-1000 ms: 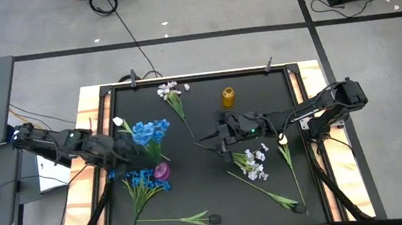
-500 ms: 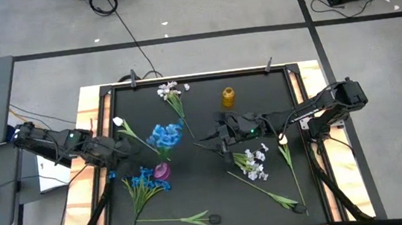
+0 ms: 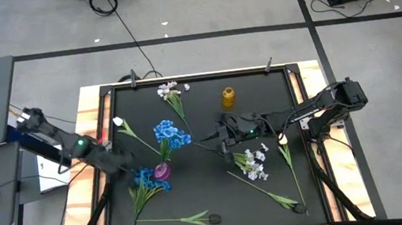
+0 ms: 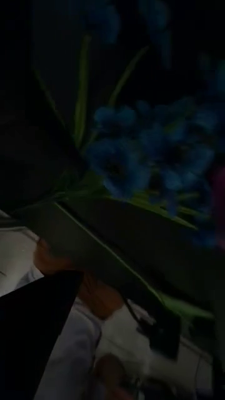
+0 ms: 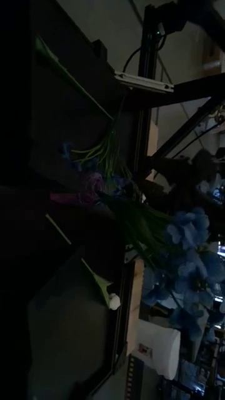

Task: Sort flowers into vase by color
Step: Put the blue flowers into the violet vase

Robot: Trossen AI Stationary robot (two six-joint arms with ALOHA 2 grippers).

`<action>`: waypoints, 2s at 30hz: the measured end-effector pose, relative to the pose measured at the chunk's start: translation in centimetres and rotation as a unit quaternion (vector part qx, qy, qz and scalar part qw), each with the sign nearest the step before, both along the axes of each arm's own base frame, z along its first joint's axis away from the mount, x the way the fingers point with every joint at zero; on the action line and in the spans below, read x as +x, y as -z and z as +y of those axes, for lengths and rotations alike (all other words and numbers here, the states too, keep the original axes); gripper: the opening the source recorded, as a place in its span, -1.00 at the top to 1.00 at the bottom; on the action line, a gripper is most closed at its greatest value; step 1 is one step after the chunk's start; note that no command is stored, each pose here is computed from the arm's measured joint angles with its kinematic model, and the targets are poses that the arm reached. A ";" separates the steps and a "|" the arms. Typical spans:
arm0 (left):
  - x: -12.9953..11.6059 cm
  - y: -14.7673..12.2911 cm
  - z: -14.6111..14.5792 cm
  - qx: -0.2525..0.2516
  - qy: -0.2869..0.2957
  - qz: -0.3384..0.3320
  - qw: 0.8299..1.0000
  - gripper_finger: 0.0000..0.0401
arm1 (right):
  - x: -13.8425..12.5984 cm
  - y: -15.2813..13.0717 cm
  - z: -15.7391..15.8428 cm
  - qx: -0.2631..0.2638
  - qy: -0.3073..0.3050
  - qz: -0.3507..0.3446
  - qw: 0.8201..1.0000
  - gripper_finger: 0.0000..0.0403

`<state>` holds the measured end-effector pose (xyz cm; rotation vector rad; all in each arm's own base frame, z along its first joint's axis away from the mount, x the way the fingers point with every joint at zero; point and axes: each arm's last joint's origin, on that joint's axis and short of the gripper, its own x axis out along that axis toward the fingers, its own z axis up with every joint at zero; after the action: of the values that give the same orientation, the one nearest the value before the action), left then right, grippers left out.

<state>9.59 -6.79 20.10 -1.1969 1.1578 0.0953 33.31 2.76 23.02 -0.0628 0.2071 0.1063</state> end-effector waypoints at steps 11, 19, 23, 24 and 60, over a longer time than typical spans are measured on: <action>1.5 1.7 -3.4 -0.027 -0.024 0.091 0.995 -0.27 | 0.0 0.0 0.0 -0.005 0.000 -0.001 1.000 0.24; 2.6 3.5 -5.0 -0.017 -0.050 0.136 0.989 -0.21 | 0.0 0.0 0.0 -0.013 -0.002 -0.001 1.000 0.24; 2.9 4.2 -5.4 -0.010 -0.059 0.151 0.987 -0.21 | 0.0 0.0 -0.1 -0.013 -0.002 -0.001 1.000 0.24; 3.0 4.3 -5.5 -0.008 -0.062 0.155 0.986 -0.21 | 0.0 0.0 -0.1 -0.013 -0.001 -0.001 1.000 0.24; 3.5 5.1 -6.0 -0.007 -0.067 0.164 0.984 0.66 | 0.0 0.0 -0.6 -0.012 0.007 -0.002 1.000 0.24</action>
<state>13.08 -12.78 15.00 -1.3023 1.3625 0.4000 33.36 2.13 23.03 -0.0863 0.2058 0.0899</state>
